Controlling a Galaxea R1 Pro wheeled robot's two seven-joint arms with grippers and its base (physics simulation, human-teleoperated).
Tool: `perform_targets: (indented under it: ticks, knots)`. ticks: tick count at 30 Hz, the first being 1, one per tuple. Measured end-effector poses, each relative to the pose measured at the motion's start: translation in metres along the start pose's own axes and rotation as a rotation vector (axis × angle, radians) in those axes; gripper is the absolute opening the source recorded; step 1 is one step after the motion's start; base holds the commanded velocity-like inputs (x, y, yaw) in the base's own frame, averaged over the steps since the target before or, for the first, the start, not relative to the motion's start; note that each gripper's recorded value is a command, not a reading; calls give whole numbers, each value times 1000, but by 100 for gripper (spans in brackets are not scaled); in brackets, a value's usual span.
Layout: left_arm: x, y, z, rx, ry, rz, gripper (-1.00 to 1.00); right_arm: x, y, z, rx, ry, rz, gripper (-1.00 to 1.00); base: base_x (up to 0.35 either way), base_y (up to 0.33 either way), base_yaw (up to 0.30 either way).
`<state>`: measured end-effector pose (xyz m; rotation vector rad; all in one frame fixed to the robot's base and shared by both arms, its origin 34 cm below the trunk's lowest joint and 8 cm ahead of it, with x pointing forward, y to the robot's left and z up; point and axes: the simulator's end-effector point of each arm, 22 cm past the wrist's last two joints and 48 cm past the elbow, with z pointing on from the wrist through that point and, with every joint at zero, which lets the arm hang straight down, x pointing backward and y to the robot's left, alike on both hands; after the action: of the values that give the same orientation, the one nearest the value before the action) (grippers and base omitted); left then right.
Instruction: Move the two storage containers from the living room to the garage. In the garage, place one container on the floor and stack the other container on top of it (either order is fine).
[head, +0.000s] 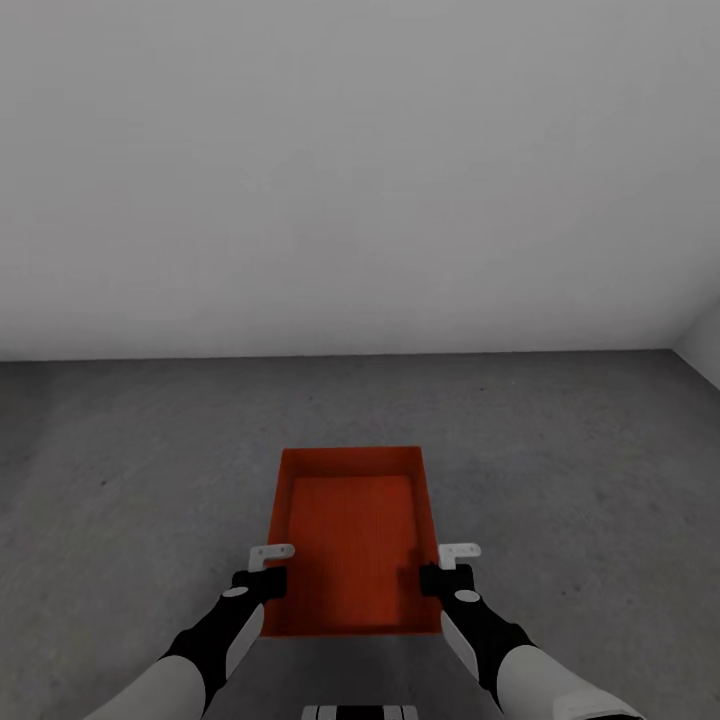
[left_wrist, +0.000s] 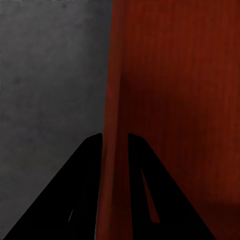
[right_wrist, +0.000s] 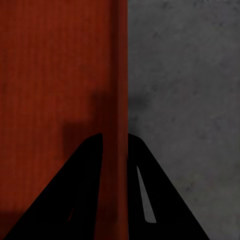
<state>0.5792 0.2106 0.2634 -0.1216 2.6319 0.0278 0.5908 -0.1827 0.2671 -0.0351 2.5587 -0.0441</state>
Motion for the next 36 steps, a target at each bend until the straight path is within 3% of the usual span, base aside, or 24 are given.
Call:
perform_targets:
  ticks: [34,35,36]
  knots:
    - [1,0,0,0,0,-1,-100,0,0,0,0,-1,-2,-100,0,0,0]
    - [1,0,0,0,0,-1,-100,0,0,0,0,0,-2,100,0,0,0]
    - [-6,5,1,-2,-28,7,100,2,-3,0,-1,2,-10,100,0,0,0]
